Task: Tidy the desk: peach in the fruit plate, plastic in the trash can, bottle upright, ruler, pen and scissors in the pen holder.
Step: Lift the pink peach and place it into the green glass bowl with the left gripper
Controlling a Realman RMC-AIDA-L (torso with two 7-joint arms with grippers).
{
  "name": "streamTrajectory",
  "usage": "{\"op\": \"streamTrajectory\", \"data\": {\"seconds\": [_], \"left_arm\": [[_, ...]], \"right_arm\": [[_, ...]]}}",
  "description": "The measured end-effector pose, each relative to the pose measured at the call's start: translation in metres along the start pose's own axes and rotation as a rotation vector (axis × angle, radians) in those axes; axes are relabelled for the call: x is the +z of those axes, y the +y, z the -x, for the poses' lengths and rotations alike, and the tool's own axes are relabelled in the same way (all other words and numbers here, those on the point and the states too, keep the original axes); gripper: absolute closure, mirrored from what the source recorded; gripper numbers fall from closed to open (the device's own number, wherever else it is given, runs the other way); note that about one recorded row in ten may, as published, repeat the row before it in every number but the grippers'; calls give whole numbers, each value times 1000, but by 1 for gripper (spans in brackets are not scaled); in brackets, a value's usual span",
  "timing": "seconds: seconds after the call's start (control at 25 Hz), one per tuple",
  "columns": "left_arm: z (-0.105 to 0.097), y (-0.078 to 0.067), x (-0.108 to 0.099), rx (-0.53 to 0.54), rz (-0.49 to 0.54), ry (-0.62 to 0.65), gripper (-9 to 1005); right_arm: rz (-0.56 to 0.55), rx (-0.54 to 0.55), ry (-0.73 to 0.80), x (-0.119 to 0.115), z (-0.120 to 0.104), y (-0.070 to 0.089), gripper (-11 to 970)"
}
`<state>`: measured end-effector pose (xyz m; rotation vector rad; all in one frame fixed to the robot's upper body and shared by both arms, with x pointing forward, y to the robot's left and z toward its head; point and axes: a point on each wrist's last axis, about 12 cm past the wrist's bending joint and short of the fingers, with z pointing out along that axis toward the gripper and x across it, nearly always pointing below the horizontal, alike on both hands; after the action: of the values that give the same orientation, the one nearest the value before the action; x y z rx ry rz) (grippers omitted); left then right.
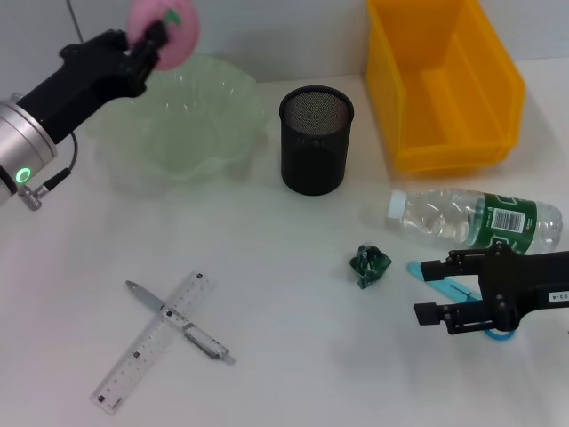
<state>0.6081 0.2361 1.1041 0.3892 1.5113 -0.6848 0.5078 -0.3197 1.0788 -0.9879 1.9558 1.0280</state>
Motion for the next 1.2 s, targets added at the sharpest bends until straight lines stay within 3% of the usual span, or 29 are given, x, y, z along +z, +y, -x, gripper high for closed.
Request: {"op": "streamTrajectory", "data": {"seconds": [0.2,0.36,0.64,1.2], "left_arm": [[-19,4,11,142,124,21,773],[-30,7,14,171,168,97,806],[-43,5,15,196,168,206,862],[-44,6,13,190,172,207,917]], "right_arm": [[3,-6,-1,2,1,0,211],[7,-13,-4,4,2,1,211],[9,-19,-5,5,5,0,211],[21,-39,-1,10,12,-2,211]]}}
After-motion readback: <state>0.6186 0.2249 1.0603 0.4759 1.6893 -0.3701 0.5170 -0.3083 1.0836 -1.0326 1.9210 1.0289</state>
